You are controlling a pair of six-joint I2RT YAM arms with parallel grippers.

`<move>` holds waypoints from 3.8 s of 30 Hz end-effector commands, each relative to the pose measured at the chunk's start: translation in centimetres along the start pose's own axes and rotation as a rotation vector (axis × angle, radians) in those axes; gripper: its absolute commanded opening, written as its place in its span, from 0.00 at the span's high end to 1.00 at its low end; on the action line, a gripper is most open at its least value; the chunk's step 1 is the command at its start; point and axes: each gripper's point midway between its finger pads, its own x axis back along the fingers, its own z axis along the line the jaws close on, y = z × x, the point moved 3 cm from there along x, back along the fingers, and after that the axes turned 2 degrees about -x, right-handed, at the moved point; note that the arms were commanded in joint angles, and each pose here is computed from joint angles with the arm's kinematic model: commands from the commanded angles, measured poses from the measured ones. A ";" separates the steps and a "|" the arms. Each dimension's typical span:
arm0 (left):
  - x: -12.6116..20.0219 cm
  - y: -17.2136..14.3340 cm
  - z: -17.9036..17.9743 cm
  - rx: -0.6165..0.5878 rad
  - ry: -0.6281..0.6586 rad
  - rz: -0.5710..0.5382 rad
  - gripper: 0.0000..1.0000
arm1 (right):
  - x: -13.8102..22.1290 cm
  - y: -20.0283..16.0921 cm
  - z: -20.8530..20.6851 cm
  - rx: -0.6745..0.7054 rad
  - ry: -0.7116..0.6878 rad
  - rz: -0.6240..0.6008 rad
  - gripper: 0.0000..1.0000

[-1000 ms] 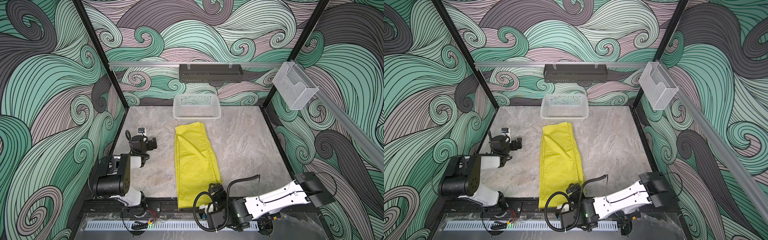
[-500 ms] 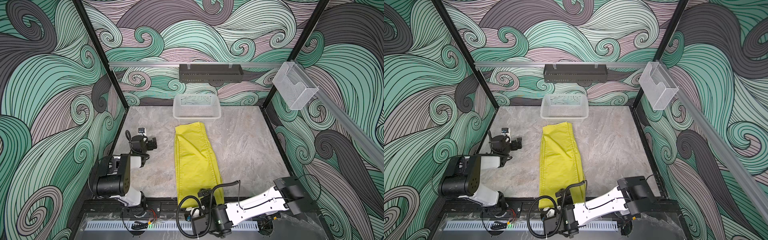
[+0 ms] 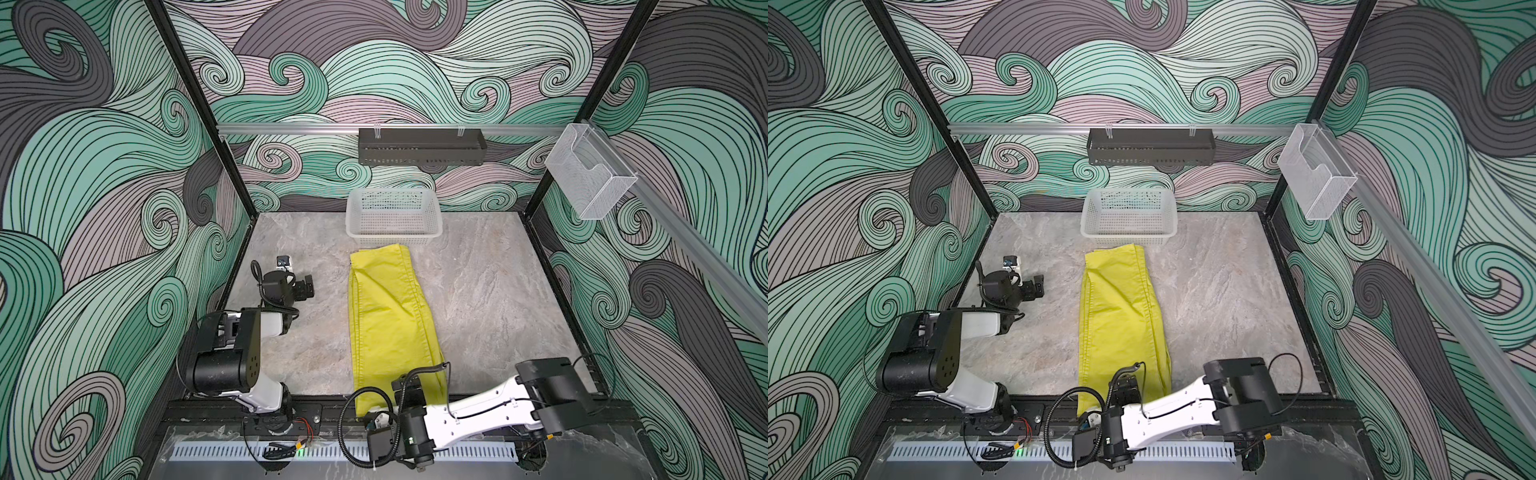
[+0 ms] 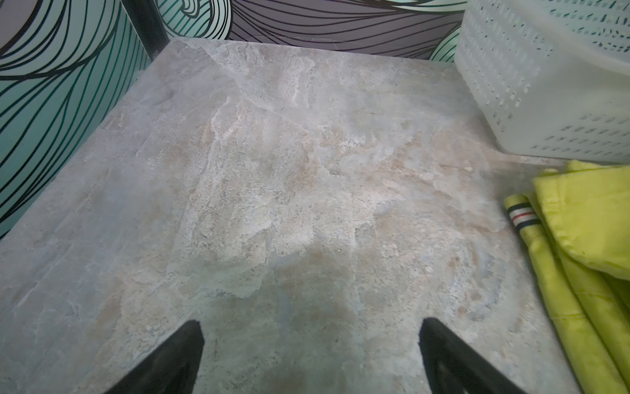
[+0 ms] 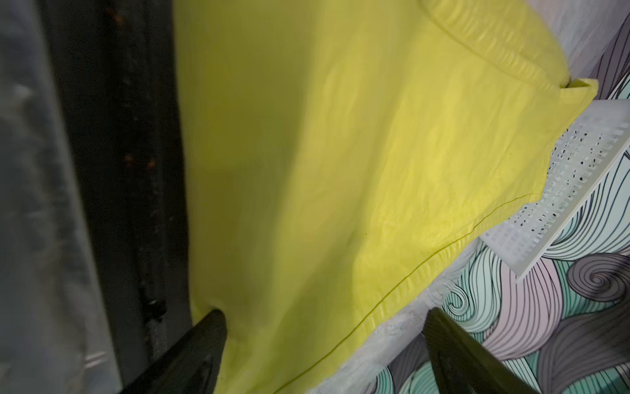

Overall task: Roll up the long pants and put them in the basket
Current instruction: Roll the long pant at the center of the board.

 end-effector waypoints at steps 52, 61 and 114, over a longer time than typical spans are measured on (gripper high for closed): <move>0.0 1.6 -0.1 -0.005 -0.006 -0.041 0.01 | 3.6 -2.7 -0.2 -0.327 0.522 0.002 0.00; 0.0 1.6 0.0 -0.005 -0.005 -0.040 0.01 | 1.3 -3.0 1.4 -0.168 0.343 0.163 0.05; 0.0 1.6 0.0 -0.004 -0.005 -0.041 0.01 | 4.3 0.6 -3.1 -0.526 0.869 -0.105 1.00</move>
